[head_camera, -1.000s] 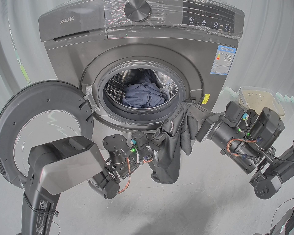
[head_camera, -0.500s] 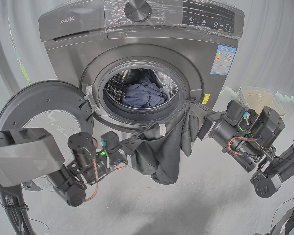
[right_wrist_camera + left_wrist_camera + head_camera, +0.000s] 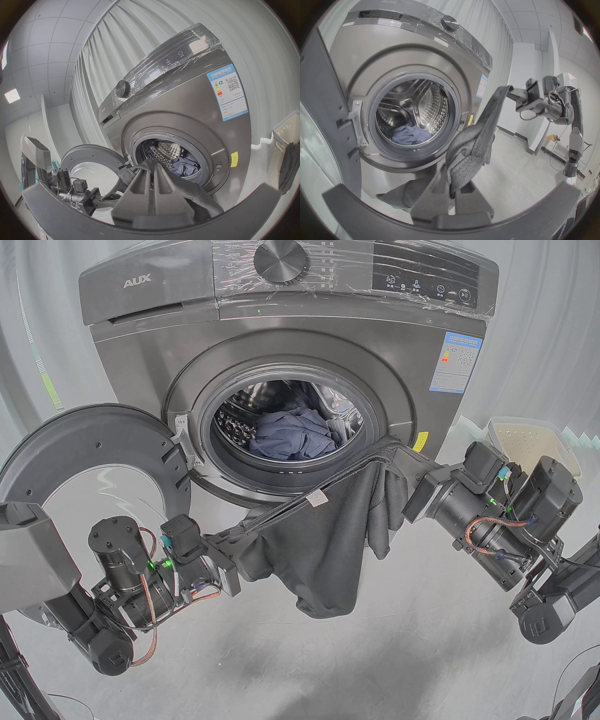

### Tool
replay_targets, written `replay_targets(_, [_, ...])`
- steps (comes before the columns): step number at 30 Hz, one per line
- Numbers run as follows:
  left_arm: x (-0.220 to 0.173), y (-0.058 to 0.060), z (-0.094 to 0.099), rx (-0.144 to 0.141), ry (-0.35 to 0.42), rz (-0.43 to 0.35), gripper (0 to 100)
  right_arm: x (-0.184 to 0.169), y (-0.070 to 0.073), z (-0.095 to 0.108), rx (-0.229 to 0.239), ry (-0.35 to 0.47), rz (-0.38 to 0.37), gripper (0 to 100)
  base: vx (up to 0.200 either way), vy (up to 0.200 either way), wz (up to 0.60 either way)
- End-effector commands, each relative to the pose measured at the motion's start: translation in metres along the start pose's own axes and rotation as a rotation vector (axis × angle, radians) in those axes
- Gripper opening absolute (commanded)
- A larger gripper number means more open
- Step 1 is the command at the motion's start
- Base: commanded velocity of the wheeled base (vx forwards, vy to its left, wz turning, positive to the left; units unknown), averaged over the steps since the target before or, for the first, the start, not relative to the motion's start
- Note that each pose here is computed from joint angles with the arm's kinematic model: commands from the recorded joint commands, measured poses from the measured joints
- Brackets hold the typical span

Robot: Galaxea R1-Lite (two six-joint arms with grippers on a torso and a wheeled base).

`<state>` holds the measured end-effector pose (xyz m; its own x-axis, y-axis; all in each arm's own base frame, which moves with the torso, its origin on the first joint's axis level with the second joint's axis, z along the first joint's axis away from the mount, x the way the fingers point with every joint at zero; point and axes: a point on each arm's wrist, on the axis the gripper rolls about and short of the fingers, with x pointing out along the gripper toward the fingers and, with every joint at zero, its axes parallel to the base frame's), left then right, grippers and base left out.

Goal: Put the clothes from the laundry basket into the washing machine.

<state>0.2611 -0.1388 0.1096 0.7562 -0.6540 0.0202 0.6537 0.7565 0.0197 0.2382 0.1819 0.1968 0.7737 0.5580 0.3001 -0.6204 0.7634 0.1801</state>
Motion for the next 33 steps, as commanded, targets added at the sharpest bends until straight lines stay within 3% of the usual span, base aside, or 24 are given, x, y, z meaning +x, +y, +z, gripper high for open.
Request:
replay_targets(1, [0.005,-0.006,-0.018,-0.011,0.06,-0.024,0,0.0,0.001,0.0,0.001,0.0,0.003,0,0.0,0.0,0.0])
replay_targets(2, [0.006,-0.005,-0.019,-0.013,0.062,-0.021,100,0.0,0.001,0.0,0.001,0.0,0.003,0,0.0,0.0,0.0])
replay_targets(7, [0.014,0.0,-0.019,-0.017,0.047,-0.009,100,0.0,0.003,0.0,0.003,0.0,0.009,0,0.0,0.0,0.0])
replay_targets(13, [0.025,-0.001,-0.034,-0.018,0.077,-0.024,100,0.0,0.004,0.0,0.003,-0.002,0.015,0,0.0,0.0,0.0])
replay_targets(16, [0.041,-0.007,-0.048,-0.022,0.094,-0.052,100,0.0,0.005,0.001,0.003,-0.005,0.016,0,0.0,0.0,0.0])
replay_targets(22, [0.06,-0.021,-0.058,-0.027,0.086,-0.139,100,0.0,0.005,0.001,0.003,-0.004,0.015,0,0.0,0.0,0.0])
replay_targets(28, [0.066,-0.032,-0.066,-0.024,0.097,-0.177,100,0.0,0.003,0.0,0.001,-0.003,0.009,0,0.0,0.0,0.0])
replay_targets(33, [0.075,-0.035,-0.069,-0.025,0.081,-0.181,100,0.001,0.002,-0.001,0.001,-0.001,0.007,0,0.0,0.0,0.0])
